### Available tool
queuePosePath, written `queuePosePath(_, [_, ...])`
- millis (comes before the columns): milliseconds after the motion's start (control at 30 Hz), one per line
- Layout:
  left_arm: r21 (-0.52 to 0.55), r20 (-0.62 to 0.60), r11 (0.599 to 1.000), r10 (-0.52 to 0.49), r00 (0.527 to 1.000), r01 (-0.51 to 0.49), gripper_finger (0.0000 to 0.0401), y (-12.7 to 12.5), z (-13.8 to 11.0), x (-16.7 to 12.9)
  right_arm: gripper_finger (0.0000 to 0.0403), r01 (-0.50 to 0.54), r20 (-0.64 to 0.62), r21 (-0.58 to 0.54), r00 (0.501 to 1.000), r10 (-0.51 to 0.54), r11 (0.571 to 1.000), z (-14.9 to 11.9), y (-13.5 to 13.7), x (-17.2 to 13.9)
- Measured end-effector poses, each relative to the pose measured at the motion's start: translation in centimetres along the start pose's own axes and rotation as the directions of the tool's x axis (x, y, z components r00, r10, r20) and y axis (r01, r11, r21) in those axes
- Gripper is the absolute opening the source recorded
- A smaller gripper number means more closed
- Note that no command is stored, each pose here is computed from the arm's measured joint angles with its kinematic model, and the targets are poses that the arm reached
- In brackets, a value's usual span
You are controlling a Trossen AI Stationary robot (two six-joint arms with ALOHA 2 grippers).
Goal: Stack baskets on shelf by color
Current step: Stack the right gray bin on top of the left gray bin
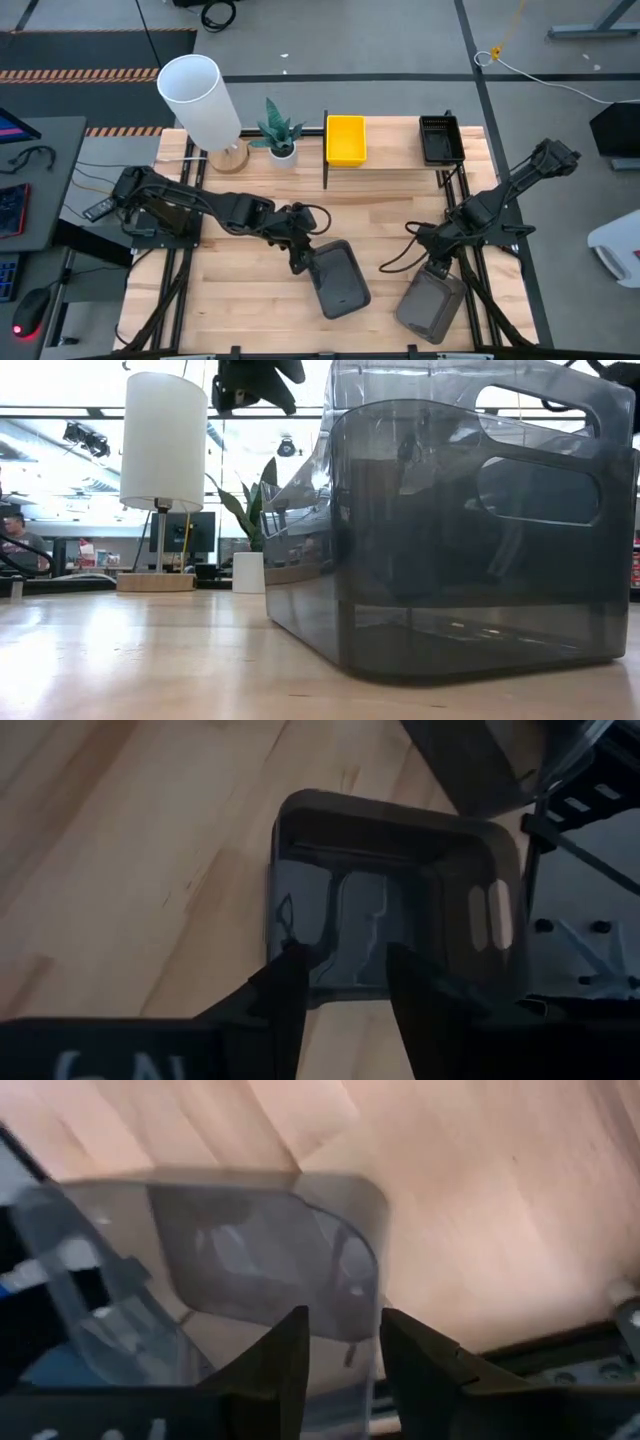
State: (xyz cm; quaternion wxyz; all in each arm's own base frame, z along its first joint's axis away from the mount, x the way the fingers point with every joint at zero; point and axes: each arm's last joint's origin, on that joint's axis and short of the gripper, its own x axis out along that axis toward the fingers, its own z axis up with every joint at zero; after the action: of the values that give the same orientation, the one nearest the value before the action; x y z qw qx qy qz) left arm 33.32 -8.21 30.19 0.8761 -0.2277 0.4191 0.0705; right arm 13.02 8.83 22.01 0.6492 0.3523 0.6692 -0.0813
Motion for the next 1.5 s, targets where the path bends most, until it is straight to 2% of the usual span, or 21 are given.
queuePosePath(367, [0.015,0.006,1.0,0.0,1.0,0.0,0.0141,0.3,-0.1,-2.1,0.018,0.152,-0.025,-0.017,0.988,-0.152,0.988,1.0,0.6,2.5])
queuePosePath(800, [-0.007,0.072,0.999,-0.047,0.996,0.048,0.0134,0.4,0.2,-5.0,0.0164,0.273,-0.022,-0.11,0.961,-0.276,0.956,2.5,1.4,6.0])
queuePosePath(1000, [-0.002,0.069,0.999,-0.05,0.996,0.05,0.013,0.3,0.0,-5.3,0.0124,0.268,-0.013,-0.147,0.962,-0.273,0.952,3.1,2.0,7.5])
queuePosePath(1267, [-0.001,0.069,0.999,-0.05,0.996,0.05,0.013,0.3,0.0,-5.3,0.0014,0.255,-0.008,-0.179,0.966,-0.26,0.95,3.6,2.3,7.5])
queuePosePath(1400, [0.006,0.069,0.999,-0.049,0.996,0.049,0.013,0.4,0.0,-5.3,0.0016,0.22,0.005,-0.23,0.974,-0.225,0.948,3.6,3.1,5.9])
queuePosePath(1500, [0.018,0.059,0.999,-0.042,0.997,0.041,0.013,0.4,0.0,-5.3,0.001,0.227,0.006,-0.294,0.972,-0.236,0.928,3.4,3.7,3.9])
